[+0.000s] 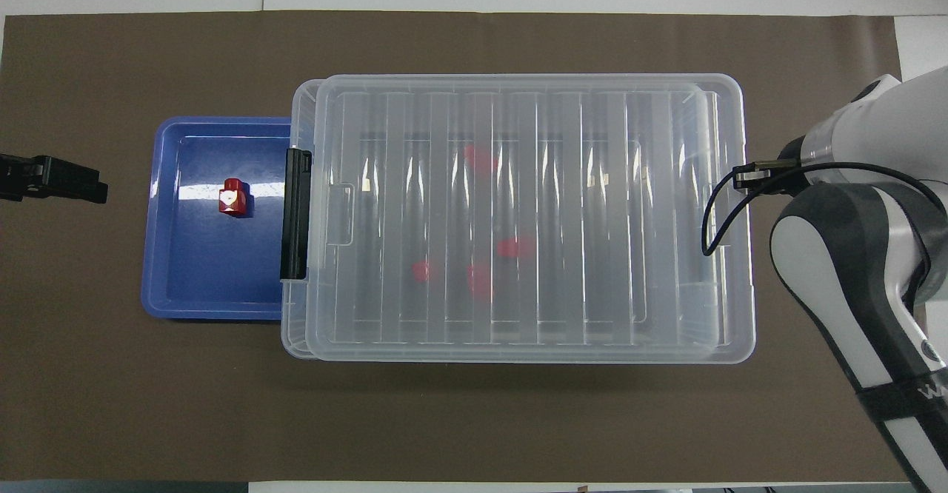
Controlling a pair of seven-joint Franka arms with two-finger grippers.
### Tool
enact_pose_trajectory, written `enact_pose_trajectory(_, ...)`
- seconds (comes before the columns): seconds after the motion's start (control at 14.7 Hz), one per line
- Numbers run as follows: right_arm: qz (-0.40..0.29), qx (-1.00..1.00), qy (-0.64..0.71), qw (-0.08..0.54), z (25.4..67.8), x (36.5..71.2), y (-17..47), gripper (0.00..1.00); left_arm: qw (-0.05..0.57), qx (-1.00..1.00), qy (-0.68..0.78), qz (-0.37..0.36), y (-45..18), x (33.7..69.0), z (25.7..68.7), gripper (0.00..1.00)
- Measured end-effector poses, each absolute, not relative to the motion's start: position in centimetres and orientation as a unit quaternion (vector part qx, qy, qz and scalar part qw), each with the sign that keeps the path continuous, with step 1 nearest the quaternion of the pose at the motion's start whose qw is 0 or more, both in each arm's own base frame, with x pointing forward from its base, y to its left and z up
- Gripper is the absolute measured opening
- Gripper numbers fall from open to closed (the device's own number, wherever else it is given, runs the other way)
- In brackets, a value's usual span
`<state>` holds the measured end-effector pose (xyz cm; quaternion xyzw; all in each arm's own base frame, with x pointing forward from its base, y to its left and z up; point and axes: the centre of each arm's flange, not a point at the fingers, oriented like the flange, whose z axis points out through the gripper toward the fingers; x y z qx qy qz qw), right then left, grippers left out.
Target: Place red block in blue tray from box
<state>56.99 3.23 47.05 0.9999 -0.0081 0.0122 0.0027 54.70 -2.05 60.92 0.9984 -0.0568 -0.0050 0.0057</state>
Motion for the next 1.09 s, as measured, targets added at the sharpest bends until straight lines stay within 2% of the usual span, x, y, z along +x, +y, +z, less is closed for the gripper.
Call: enact_pose_trajectory(1.09, 0.012, 1.0, -0.011, 0.002, 47.0, 56.9, 4.7, 0.01, 0.006, 0.998, -0.057, -0.005, -2.0, 54.7, 60.9, 1.0)
